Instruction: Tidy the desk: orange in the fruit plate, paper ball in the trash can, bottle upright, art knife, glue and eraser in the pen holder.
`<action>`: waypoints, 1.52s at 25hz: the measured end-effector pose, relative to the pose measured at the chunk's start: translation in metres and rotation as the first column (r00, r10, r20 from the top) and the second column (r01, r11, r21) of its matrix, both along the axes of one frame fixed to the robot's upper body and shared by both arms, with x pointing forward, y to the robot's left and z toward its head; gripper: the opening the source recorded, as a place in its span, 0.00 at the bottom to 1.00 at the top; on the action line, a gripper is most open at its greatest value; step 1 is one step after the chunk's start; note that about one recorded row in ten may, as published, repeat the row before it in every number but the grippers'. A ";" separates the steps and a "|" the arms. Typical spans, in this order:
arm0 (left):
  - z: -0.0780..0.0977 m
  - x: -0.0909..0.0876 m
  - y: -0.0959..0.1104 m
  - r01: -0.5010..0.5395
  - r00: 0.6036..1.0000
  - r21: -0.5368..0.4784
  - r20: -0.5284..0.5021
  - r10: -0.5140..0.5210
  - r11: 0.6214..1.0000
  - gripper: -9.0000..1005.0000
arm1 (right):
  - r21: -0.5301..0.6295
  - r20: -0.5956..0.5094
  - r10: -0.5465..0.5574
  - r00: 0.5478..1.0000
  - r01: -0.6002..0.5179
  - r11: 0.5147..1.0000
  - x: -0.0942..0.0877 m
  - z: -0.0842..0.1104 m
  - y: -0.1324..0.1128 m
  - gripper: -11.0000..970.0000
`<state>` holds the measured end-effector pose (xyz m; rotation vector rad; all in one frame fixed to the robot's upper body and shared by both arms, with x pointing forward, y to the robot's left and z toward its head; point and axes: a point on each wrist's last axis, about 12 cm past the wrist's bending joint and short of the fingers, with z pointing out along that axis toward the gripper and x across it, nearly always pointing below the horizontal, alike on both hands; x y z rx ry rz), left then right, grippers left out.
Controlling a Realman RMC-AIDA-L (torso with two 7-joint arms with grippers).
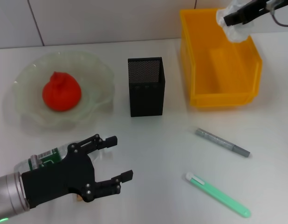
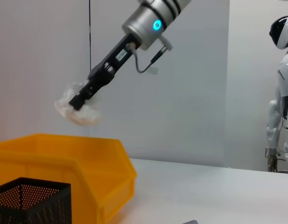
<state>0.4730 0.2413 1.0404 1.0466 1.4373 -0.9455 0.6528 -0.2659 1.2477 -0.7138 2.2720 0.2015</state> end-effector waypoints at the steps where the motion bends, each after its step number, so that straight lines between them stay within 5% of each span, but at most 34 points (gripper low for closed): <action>1: 0.000 0.000 0.000 0.000 1.000 0.000 0.000 0.000 1.000 0.82 | -0.009 0.012 -0.008 1.000 0.008 1.000 0.003 -0.004 0.001 0.29; 12: 0.000 0.000 0.001 -0.001 1.000 -0.002 0.000 0.001 1.000 0.82 | -0.054 0.086 -0.032 0.996 0.037 0.998 0.018 -0.045 0.013 0.36; 19: 0.001 0.000 0.002 -0.003 1.000 0.000 0.004 0.003 1.000 0.82 | -0.039 0.089 -0.031 0.996 0.034 0.999 0.016 -0.045 0.016 0.69; 22: 0.001 -0.001 0.003 -0.002 1.000 0.000 0.005 0.002 1.000 0.82 | -0.014 0.072 -0.005 0.997 0.006 1.000 0.001 -0.027 0.020 0.81; 28: -0.001 -0.004 0.005 0.002 1.000 0.007 -0.002 -0.002 1.000 0.82 | -0.017 -0.002 0.047 0.999 -0.047 0.999 -0.025 -0.004 0.030 0.83; 38: -0.004 -0.010 0.008 0.009 1.000 0.010 -0.017 -0.009 1.000 0.82 | 0.012 -0.192 0.157 0.969 -0.157 0.987 -0.062 -0.005 0.040 0.82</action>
